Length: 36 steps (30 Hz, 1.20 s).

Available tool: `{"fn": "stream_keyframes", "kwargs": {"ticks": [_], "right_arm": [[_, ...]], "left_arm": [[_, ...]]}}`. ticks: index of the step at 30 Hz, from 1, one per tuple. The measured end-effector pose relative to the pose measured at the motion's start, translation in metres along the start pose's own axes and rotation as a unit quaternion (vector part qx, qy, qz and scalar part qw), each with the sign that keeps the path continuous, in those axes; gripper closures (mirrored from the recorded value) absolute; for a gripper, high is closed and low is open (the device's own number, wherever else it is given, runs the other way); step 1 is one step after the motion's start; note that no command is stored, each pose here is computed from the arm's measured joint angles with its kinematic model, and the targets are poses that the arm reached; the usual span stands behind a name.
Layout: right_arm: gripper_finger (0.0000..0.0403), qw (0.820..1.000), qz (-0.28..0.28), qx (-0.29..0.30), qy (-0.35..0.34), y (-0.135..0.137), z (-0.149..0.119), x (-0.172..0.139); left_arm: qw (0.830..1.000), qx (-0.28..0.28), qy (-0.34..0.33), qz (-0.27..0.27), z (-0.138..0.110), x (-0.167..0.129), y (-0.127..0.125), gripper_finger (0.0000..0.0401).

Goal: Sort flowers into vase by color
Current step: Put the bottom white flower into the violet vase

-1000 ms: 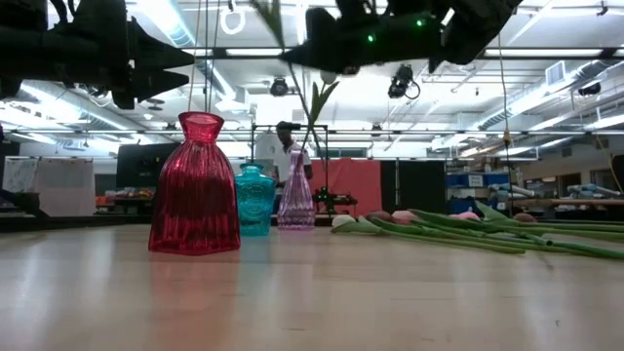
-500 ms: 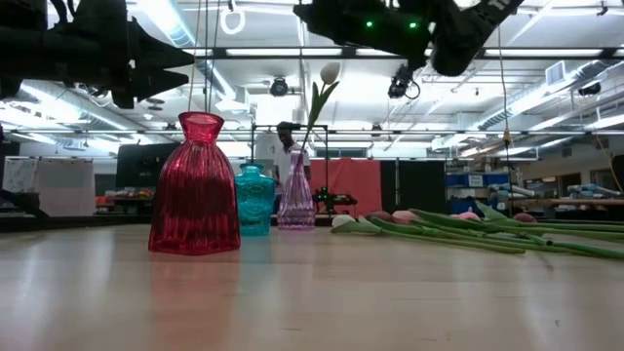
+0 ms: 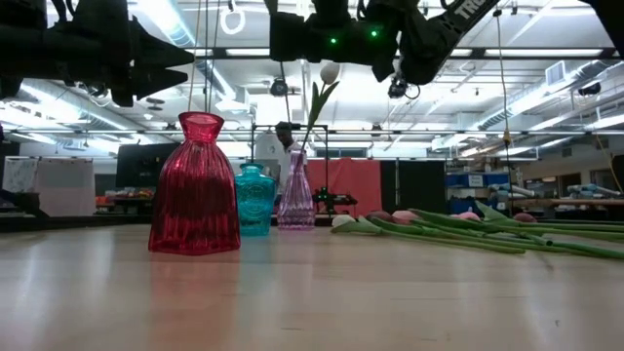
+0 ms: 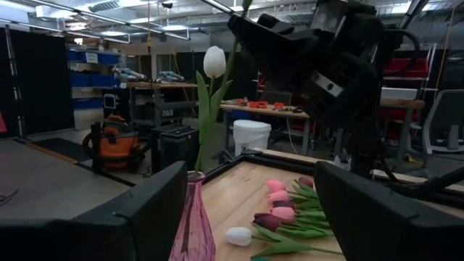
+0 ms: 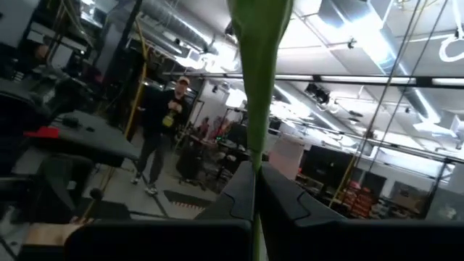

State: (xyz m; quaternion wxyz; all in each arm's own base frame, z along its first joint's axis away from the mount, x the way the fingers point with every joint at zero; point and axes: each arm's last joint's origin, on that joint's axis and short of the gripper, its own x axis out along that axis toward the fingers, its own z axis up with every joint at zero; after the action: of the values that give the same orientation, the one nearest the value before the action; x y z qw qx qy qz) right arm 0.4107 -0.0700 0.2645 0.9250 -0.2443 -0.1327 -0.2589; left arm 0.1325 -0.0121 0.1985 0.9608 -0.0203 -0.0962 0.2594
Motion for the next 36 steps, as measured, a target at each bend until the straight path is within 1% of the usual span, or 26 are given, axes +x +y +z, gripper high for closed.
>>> {"fn": "stream_keyframes", "kwargs": {"ticks": [2, 6, 9, 13, 16, 19, 23, 27, 32, 36], "right_arm": [[0.0386, 1.0, -0.004, -0.001, 0.0, -0.003, -0.001, 0.001], [0.0386, 1.0, -0.004, -0.008, 0.023, -0.008, -0.009, 0.003], [0.0386, 0.999, -0.006, 0.008, 0.041, -0.013, -0.015, 0.004], [0.0385, 0.995, -0.01, 0.033, 0.097, -0.016, -0.028, 0.005], [0.0376, 0.989, -0.02, 0.047, 0.138, -0.017, -0.037, 0.004], [0.0364, 0.983, -0.031, 0.038, 0.175, -0.017, -0.043, 0.002], [0.0345, 0.978, -0.028, 0.033, 0.206, -0.013, -0.044, -0.001], [0.0324, 0.968, -0.013, 0.047, 0.247, -0.014, -0.043, -0.005], [0.0289, 0.95, 0.015, 0.062, 0.306, -0.018, -0.041, -0.012], [0.0262, 0.94, 0.041, 0.067, 0.332, -0.021, -0.036, -0.017]], "left_arm": [[1.0, 0.0, 0.0, 0.0, 0.0, 0.0, 0.0, 0.0094], [1.0, 0.0, 0.0, 0.0, 0.0, 0.0, 0.0, 0.0094], [1.0, 0.0, 0.0, 0.0, 0.0, 0.0, 0.0, 0.0094], [1.0, 0.0, 0.0, 0.0, 0.0, 0.0, 0.0, 0.0094], [1.0, -0.001, 0.001, 0.0, 0.0, 0.0, 0.0, 0.0094], [1.0, 0.0, 0.002, 0.0, -0.001, 0.0, 0.0, 0.0094], [1.0, 0.001, 0.003, 0.0, -0.001, 0.0, 0.0, 0.0094], [1.0, 0.001, 0.003, 0.0, -0.001, 0.0, 0.0, 0.0094], [1.0, 0.001, 0.003, 0.0, -0.001, 0.0, 0.0, 0.0094], [1.0, 0.0, 0.003, 0.0, -0.001, 0.0, 0.0, 0.0094]]}}
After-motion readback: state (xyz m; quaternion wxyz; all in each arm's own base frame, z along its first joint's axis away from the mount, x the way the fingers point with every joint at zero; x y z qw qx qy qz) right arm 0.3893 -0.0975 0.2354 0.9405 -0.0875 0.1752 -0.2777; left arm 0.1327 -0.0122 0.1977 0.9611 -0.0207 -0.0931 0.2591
